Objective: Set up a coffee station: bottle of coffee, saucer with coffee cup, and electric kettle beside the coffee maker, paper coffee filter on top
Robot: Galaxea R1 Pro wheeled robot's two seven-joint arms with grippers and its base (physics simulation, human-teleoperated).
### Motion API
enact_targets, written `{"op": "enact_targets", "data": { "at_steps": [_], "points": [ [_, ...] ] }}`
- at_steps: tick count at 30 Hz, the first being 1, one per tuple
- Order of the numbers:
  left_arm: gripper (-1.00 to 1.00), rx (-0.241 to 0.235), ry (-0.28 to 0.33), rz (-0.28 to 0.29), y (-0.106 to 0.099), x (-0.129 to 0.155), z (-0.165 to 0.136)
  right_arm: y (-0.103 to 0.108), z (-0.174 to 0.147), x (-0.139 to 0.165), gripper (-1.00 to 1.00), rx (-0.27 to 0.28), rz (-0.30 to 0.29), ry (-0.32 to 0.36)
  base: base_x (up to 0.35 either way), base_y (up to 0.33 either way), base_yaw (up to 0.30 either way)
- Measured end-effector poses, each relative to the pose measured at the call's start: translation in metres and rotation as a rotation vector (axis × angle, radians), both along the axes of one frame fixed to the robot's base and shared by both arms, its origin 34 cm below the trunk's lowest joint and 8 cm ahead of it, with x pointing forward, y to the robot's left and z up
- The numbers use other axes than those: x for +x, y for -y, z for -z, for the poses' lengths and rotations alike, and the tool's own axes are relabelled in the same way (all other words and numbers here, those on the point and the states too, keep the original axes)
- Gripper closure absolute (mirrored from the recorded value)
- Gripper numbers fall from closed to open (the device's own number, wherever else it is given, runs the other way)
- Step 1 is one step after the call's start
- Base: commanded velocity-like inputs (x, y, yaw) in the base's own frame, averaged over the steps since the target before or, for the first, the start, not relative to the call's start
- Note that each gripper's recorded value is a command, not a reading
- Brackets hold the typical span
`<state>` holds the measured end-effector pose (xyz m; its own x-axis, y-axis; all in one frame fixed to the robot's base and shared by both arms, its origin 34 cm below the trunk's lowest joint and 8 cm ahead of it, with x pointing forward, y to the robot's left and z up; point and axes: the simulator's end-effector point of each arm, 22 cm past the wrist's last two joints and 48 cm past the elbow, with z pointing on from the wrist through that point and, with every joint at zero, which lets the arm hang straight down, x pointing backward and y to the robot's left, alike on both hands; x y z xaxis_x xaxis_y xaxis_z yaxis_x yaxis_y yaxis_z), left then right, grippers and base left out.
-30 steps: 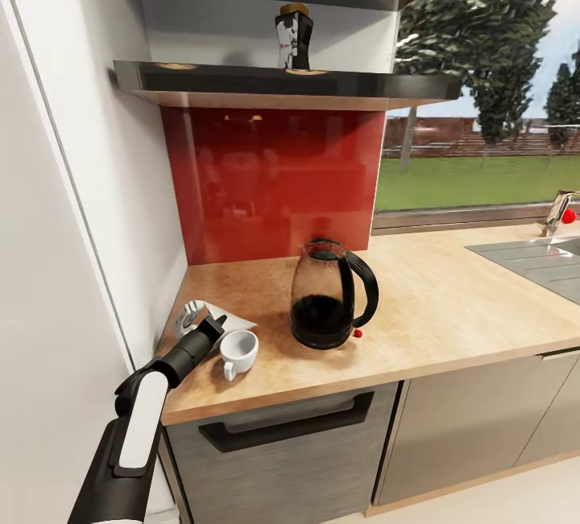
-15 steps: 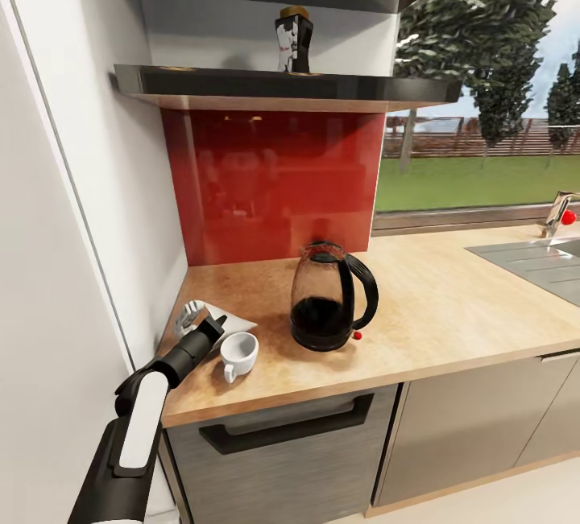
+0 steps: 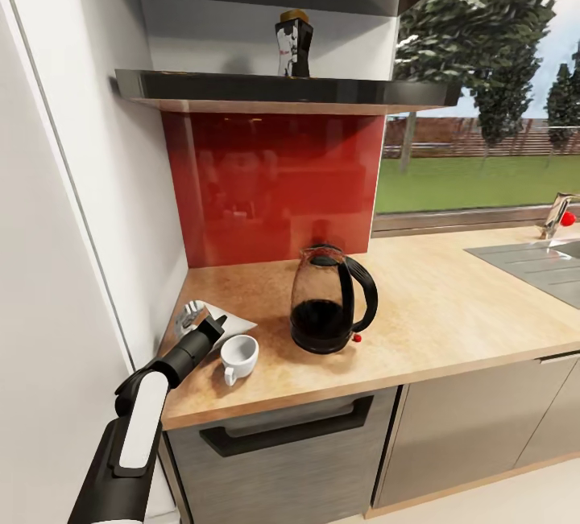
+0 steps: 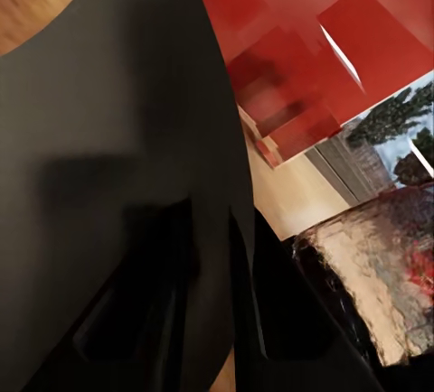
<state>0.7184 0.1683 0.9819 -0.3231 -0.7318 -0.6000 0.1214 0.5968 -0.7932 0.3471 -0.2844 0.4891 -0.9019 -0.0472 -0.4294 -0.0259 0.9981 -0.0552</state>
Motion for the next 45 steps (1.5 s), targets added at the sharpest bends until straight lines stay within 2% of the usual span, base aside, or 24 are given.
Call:
{"op": "enact_targets", "data": {
  "at_steps": [45],
  "points": [
    [1.00,0.000,-0.001,0.000,0.000,-0.002,-0.065,0.000,-0.065,-0.002,-1.00,0.000,0.000,-0.001,0.000,0.000,0.000]
  ]
}}
